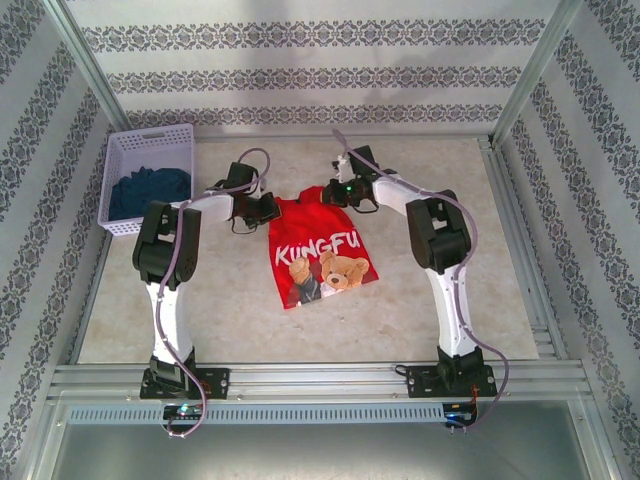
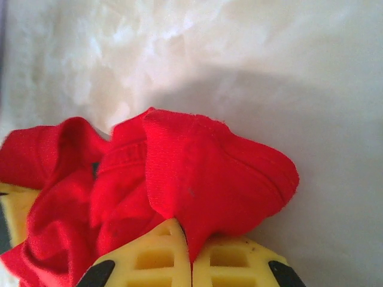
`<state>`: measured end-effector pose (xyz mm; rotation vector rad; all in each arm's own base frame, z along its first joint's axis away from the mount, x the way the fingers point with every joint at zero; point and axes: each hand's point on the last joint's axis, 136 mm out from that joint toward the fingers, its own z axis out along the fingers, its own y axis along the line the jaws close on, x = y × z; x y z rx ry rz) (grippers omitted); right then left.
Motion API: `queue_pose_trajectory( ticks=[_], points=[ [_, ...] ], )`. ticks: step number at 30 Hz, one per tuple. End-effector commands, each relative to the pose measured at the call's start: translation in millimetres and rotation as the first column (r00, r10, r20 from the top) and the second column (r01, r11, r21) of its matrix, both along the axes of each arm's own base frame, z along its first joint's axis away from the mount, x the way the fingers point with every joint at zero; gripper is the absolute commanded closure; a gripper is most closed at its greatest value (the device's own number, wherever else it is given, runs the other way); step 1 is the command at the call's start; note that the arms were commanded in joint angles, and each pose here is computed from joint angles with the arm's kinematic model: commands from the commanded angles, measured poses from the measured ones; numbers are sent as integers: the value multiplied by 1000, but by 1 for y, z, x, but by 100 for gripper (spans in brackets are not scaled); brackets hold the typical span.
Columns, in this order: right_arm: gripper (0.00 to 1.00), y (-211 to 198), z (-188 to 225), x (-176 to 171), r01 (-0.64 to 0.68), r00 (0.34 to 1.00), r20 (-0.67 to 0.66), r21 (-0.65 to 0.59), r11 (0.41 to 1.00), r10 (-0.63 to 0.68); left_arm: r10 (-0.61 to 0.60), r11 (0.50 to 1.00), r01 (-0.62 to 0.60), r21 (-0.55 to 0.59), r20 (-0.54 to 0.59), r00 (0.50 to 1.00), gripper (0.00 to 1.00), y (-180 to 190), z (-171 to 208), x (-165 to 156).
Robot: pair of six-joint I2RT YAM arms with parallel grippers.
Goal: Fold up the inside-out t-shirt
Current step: Fold the T-shirt at the center of the table.
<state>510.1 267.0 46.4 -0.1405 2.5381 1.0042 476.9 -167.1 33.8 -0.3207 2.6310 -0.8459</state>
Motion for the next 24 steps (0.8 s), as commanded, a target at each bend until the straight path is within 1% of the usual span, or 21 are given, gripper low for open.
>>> queue_pose_trajectory(
  ticks=[1, 5, 8, 11, 13, 15, 18, 21, 24],
  points=[
    [100, -3, 89, 33, 23, 967, 246, 177, 984, -67, -65, 997, 70, -33, 151, 986, 100, -10, 40, 31],
    [100, -27, 138, 63, 83, 921, 349, 255, 963, -172, -79, 997, 83, -2, 272, 959, 100, -1, 90, 65],
    [100, -33, 182, 79, 78, 881, 427, 294, 953, -204, -98, 995, 93, 31, 362, 927, 100, 2, 135, 88],
    [100, -34, 232, 81, 36, 836, 510, 318, 947, -203, -125, 992, 110, 58, 437, 891, 100, 0, 182, 100],
    [100, -36, 260, 75, 10, 801, 567, 308, 951, -192, -137, 991, 120, 67, 476, 869, 100, 0, 211, 100],
    [100, -37, 281, 63, -9, 778, 603, 291, 957, -176, -141, 990, 121, 72, 502, 853, 100, 0, 233, 94],
    [100, -34, 284, 39, -36, 768, 625, 261, 965, -140, -152, 988, 143, 58, 502, 851, 100, -2, 237, 78],
    [100, -29, 266, 5, -64, 777, 623, 215, 974, -87, -154, 987, 161, 29, 488, 859, 100, -7, 228, 50],
    [100, -25, 239, -44, -87, 812, 582, 193, 977, -42, -148, 982, 188, -38, 471, 870, 100, -21, 215, 5]
  ],
)
